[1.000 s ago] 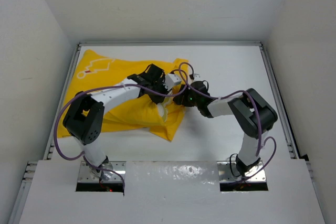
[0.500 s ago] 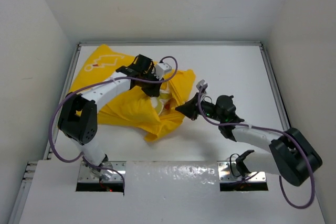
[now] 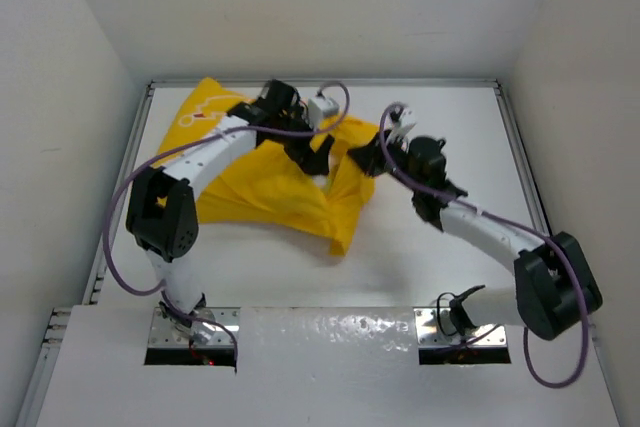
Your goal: Put the pillow into the pillowcase
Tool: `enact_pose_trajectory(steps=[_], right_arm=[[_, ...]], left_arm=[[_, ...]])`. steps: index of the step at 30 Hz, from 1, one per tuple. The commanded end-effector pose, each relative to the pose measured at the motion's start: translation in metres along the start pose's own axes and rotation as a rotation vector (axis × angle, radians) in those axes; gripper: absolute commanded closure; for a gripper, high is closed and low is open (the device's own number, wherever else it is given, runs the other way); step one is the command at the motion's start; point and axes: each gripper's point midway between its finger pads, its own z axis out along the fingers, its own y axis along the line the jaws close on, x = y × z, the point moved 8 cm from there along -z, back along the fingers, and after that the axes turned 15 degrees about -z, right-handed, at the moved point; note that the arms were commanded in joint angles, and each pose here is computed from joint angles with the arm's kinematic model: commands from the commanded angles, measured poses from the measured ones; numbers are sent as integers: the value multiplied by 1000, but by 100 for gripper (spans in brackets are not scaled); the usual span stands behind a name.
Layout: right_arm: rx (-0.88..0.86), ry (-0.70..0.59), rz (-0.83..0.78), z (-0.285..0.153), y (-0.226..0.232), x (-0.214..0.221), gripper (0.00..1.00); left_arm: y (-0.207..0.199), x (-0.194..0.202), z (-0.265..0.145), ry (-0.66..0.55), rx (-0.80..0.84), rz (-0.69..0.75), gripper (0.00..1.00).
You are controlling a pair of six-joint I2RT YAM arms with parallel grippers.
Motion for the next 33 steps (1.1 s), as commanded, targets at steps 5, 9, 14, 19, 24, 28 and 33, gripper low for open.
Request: enact_pose_trajectory(steps=[5,9,14,19,24,28,33], right_arm=[[557,147,-70,11,-141,-100,96],[366,272,-92,26,-132,-120,24],[570,291,-102,-18,-133,-74,1],[828,437,-14,-67,-141,-5,85],[847,466,234,-60,-189,31,58],[837,542,237,-31,-222,50,15],[826,699,263,-3,-255,95,12]], left_arm=[[2,-72,-192,-458,-106,79,0],[0,-56,-211,-474,-235,109,0],[38,-6,-221,-434,-453,-33,0],[93,110,-183,-33,-714,-229,35],[86,178,-131,186,-502,-319,20],[96,202,-108,220,-492,-338,0],[113,211,-82,290,-444,-343,0]])
